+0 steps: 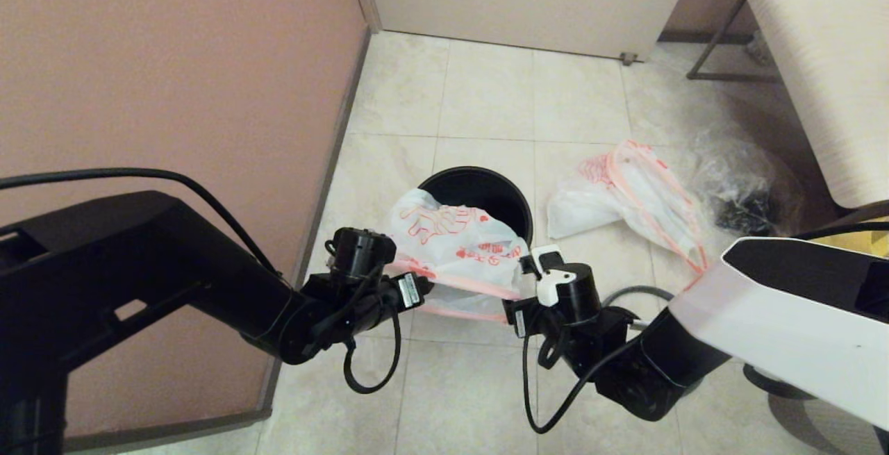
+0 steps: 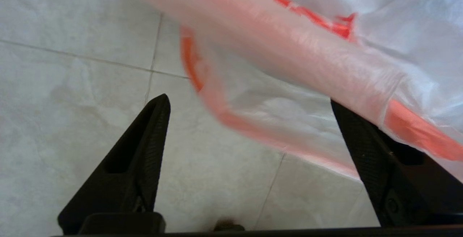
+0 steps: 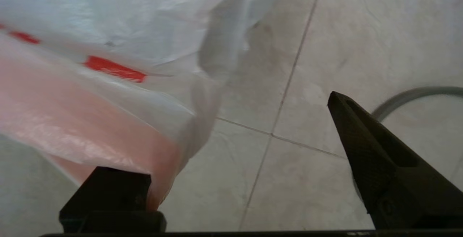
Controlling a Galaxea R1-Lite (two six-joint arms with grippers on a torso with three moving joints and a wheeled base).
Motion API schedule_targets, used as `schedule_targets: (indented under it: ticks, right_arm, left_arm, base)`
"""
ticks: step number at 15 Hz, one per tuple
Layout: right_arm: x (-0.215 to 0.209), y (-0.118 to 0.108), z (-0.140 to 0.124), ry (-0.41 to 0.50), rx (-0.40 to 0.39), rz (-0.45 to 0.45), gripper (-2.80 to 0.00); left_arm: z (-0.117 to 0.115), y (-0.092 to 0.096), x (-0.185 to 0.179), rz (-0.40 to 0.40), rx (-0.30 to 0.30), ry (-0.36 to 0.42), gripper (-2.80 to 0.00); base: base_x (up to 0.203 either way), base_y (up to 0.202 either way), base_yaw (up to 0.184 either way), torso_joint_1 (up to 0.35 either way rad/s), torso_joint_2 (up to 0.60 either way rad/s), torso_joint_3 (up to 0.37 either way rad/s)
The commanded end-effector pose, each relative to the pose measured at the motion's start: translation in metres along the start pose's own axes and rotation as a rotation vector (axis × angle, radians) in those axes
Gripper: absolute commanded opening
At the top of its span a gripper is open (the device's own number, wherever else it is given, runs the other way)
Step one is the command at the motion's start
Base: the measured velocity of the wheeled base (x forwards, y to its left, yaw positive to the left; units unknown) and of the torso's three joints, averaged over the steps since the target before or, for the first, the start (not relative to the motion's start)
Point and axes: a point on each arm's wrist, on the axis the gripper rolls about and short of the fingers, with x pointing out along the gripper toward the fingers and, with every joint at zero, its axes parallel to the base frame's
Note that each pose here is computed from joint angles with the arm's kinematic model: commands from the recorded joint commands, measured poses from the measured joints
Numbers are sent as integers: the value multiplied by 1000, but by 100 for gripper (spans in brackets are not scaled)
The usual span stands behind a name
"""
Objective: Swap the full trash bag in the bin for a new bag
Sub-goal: Put the new garbage bag on the trash can
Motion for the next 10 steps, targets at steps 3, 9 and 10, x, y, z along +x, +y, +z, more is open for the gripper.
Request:
schedule_targets:
  ticks: [3,9,10]
  right_arm:
    - [-4,2,-6,-31,-3,34,0]
    - [9,-6,-21,2,-50,19,0]
    - [13,-9,-20,-2,-58,10,0]
  left_arm:
    - [11,-9,0,-26,-8,-37,0]
    - [46,-36,21,-52,-9,-39,0]
    - [53,-40,23,-55,-11,-45,0]
  base:
    - [0,0,0,0,0,0]
    - [0,0,0,0,0,0]
    - [0,0,0,0,0,0]
